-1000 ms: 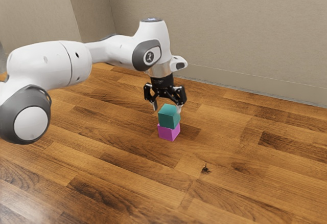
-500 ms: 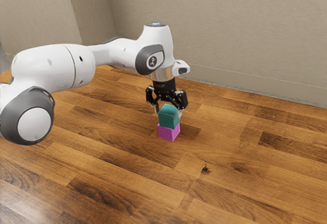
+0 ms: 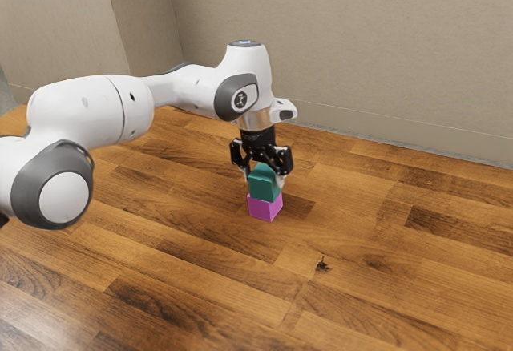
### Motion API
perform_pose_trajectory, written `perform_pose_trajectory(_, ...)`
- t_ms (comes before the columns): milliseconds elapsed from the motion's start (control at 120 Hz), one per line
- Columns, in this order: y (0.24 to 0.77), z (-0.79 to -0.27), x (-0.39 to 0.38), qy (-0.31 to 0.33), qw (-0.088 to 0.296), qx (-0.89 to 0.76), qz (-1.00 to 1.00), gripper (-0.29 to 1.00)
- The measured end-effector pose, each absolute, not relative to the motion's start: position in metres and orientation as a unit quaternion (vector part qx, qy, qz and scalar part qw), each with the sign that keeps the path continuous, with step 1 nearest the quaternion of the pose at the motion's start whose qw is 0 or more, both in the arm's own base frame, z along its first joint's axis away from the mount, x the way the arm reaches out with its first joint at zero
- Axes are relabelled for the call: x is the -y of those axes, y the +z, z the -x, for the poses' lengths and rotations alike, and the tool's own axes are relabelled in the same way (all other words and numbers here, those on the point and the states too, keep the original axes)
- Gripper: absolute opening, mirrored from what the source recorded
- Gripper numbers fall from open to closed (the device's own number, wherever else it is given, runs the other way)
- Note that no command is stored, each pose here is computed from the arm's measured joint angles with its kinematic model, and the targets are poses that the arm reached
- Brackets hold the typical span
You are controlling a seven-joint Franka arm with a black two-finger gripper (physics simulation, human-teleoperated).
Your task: Pick up the blue block with one arm, and put the blue block on the table with one arm
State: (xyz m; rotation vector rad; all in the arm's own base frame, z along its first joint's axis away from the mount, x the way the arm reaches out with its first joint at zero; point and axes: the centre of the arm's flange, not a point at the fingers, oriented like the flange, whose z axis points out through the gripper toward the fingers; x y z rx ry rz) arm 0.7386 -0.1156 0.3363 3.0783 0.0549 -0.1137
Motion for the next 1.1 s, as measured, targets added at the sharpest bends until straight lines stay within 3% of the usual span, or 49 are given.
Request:
perform_pose_trajectory(683,0.335,-0.741,0.113,-0.032,0.027,-0.002,-0.999,0.41)
perform_pose_trajectory(867,0.373,-0.748,0.111,-0.013,0.023,-0.003,-1.000,0.38)
perform_pose_trajectory(1100,0.363,-0.719,0.240,-0.022,0.045,0.092,-0.995,0.38)
